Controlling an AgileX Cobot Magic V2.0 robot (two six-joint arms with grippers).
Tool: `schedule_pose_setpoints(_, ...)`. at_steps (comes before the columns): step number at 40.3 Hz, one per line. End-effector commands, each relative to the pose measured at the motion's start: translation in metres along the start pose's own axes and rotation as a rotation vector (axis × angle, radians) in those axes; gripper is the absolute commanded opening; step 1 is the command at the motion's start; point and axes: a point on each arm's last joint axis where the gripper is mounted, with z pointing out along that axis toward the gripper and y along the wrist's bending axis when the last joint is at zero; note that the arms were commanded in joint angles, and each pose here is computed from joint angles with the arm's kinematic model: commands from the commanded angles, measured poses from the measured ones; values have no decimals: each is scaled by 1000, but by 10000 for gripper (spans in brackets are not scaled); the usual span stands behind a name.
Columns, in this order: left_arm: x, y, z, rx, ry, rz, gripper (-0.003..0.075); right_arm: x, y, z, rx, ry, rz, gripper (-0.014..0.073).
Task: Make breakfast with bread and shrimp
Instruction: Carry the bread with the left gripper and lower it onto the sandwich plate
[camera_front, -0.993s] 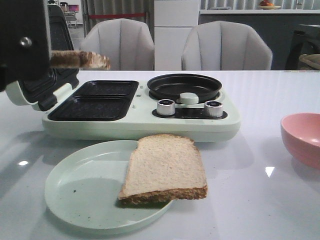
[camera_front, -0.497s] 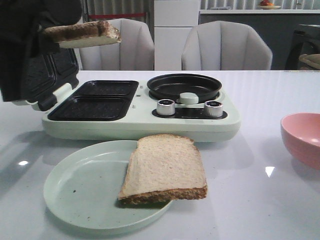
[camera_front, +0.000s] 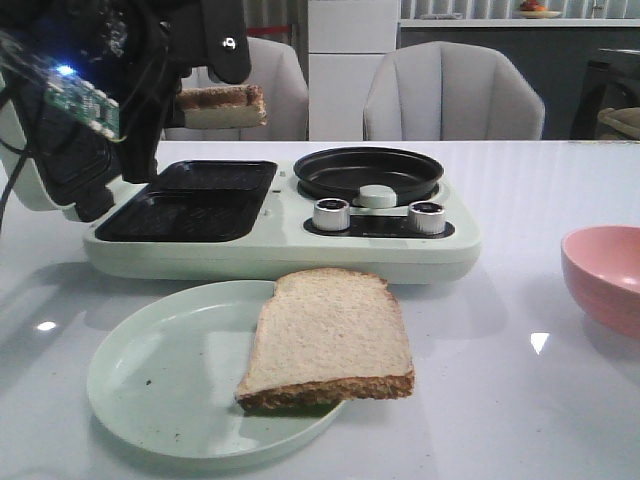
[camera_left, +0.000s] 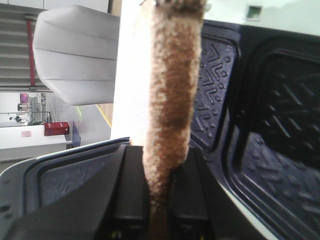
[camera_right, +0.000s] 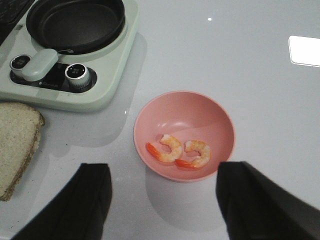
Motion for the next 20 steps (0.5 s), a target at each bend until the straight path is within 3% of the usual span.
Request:
schedule_pose_setpoints(1, -1, 31, 10, -99, 0, 6, 99, -14, -1, -4, 9, -92, -5, 550)
schedule_pose_setpoints(20, 8, 39, 85, -67, -11, 13, 100, -14, -1, -4, 9, -92, -5, 550)
